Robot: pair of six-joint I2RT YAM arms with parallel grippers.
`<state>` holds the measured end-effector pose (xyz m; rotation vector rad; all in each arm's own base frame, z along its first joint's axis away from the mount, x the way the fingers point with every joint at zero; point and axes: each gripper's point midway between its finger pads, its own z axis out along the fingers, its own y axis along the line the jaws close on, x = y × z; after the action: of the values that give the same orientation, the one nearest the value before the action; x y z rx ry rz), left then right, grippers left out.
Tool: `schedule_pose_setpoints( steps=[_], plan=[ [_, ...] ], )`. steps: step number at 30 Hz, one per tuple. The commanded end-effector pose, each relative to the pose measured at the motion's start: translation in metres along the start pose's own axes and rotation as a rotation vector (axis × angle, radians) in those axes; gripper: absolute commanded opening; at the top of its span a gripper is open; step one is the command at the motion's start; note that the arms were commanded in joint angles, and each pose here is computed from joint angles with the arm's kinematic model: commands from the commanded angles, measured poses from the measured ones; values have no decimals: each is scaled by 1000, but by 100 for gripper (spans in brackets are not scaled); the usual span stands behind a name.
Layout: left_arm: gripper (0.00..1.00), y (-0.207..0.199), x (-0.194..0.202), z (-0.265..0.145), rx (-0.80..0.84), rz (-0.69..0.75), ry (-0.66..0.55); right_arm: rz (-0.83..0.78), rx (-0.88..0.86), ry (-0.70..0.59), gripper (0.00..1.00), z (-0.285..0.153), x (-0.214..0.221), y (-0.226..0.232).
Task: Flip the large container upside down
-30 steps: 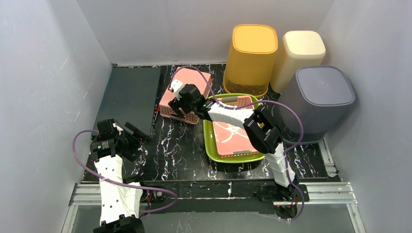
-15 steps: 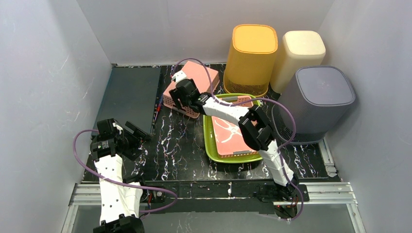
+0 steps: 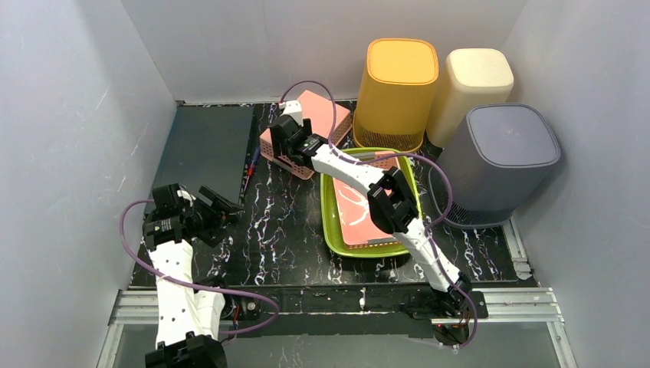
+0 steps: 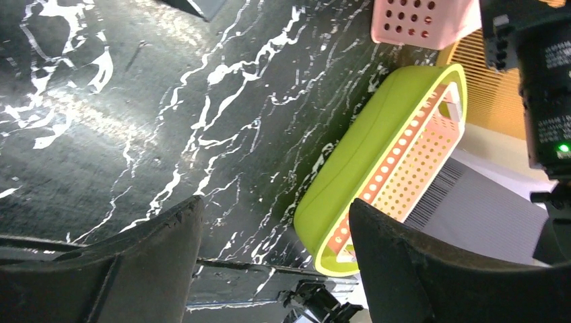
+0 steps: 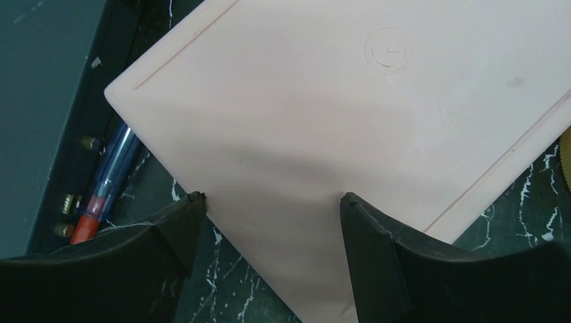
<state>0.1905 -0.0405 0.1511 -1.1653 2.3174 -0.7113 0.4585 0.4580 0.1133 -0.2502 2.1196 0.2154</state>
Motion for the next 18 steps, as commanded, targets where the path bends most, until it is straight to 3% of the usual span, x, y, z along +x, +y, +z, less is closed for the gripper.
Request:
schedule_pose_setpoints(
  steps=[1,4,8,12,18],
  plan=[
    [75,-20,5,3,116,26,56,60,42,61,82,23,18,-9],
    [75,-33,1,2,168,52,63,96,-226,66,85,14,-5,32],
    [76,-46,-5,4,206,74,80,70,-340,-46,86,-22,-57,35],
    [75,-65,-7,14,231,126,108,6,-354,-79,88,-52,-85,10],
    [75,-108,-21,50,251,117,125,-45,-282,-70,88,-83,-76,-47]
  ],
)
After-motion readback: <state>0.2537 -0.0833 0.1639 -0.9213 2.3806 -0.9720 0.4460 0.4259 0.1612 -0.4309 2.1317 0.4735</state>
